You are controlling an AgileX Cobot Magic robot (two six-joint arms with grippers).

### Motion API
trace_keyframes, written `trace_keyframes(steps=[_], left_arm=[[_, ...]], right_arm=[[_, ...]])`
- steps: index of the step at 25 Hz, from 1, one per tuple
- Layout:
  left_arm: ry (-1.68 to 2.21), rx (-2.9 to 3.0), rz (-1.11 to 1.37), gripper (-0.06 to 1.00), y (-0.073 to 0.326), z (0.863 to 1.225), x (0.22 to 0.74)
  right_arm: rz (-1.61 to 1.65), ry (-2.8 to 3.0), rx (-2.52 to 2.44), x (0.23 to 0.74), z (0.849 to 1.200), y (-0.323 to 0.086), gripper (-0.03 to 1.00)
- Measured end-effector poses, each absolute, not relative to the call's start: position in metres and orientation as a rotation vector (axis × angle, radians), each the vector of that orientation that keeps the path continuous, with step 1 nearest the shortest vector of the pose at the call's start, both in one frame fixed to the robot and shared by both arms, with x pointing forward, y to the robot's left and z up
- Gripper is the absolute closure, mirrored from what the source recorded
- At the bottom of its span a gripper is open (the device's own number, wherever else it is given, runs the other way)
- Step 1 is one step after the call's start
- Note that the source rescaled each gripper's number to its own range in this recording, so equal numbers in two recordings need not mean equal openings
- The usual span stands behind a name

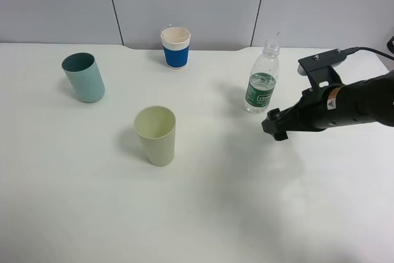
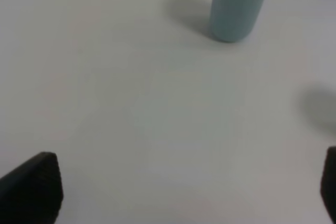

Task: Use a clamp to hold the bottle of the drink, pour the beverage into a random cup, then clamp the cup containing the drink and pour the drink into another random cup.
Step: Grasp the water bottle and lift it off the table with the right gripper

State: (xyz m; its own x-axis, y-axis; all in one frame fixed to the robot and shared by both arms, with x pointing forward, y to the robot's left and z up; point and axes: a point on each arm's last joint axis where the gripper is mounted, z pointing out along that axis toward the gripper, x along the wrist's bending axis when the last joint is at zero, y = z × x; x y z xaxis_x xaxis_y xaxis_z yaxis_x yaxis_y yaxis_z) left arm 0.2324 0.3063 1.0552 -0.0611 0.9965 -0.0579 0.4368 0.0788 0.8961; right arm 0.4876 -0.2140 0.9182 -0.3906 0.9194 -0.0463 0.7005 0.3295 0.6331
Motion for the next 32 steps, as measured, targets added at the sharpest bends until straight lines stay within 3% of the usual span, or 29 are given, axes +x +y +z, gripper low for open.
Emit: trace_keyframes(steps=[13,32], left_arm=[[1.605,1.456,0.940,-0.06,0.306,1.055,0.232],[1.605,1.456,0.940,-0.06,0.306,1.055,0.232]], right_arm=[[0.888,2.193,1.299,0.505,0.885,-0.202,-0.03],[0.972,2.011,1.067,0.520,0.899,-0.201,-0.03]])
